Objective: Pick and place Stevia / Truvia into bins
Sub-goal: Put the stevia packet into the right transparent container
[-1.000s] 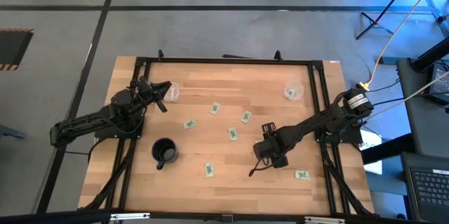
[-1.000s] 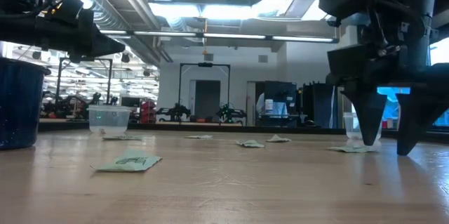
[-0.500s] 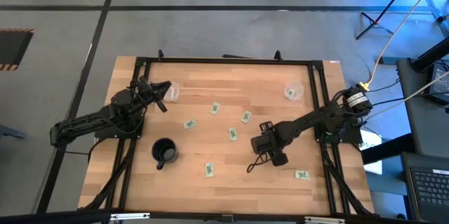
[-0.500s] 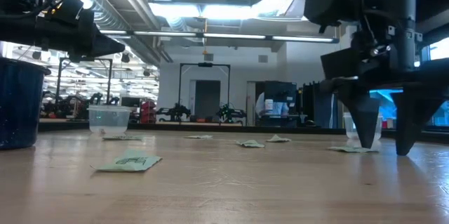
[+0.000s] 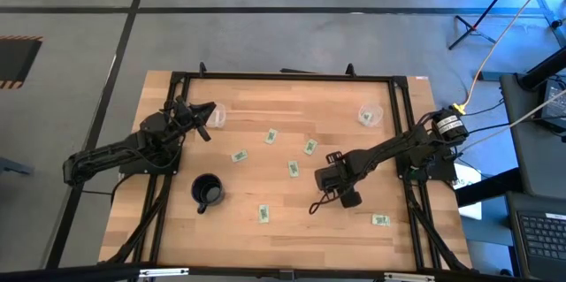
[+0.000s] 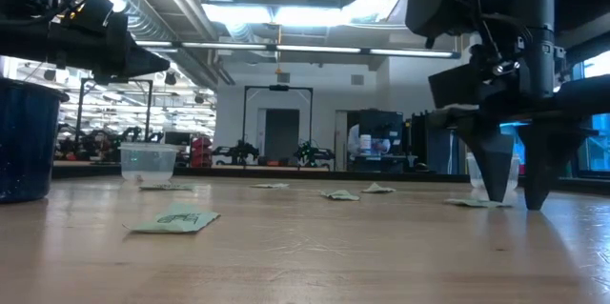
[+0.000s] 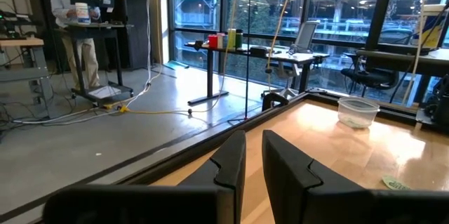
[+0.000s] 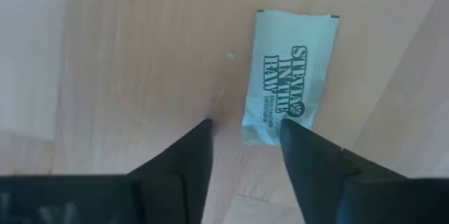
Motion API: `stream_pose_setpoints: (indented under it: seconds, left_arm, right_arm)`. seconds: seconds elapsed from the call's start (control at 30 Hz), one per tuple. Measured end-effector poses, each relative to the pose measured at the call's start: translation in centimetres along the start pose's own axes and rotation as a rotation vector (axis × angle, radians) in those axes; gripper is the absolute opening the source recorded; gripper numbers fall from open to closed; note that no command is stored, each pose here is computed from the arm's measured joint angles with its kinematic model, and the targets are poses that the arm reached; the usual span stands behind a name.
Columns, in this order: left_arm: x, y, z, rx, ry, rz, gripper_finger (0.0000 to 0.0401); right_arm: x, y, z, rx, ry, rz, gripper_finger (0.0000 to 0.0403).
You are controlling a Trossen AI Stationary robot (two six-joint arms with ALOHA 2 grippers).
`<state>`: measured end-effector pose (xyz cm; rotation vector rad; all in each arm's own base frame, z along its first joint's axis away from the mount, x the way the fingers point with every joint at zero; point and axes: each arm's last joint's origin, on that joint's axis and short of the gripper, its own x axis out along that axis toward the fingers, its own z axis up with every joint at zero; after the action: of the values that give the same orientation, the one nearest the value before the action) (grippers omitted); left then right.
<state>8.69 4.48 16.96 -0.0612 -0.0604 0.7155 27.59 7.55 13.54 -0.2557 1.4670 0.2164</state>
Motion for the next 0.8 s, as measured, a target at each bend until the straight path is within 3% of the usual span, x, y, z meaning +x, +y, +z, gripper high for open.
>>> stream_pose_setpoints:
  seconds: [0.33, 0.8]
  left_arm:
    - [0.0, 0.0, 0.0, 0.0, 0.0, 0.0, 0.0043]
    - [0.0, 0.0, 0.0, 0.0, 0.0, 0.0, 0.0043]
  right_arm:
    - [0.0, -0.08, 0.05, 0.002, -0.004, -0.016, 0.0091]
    - [-0.01, -0.12, -0.01, 0.003, 0.003, -0.022, 0.0052]
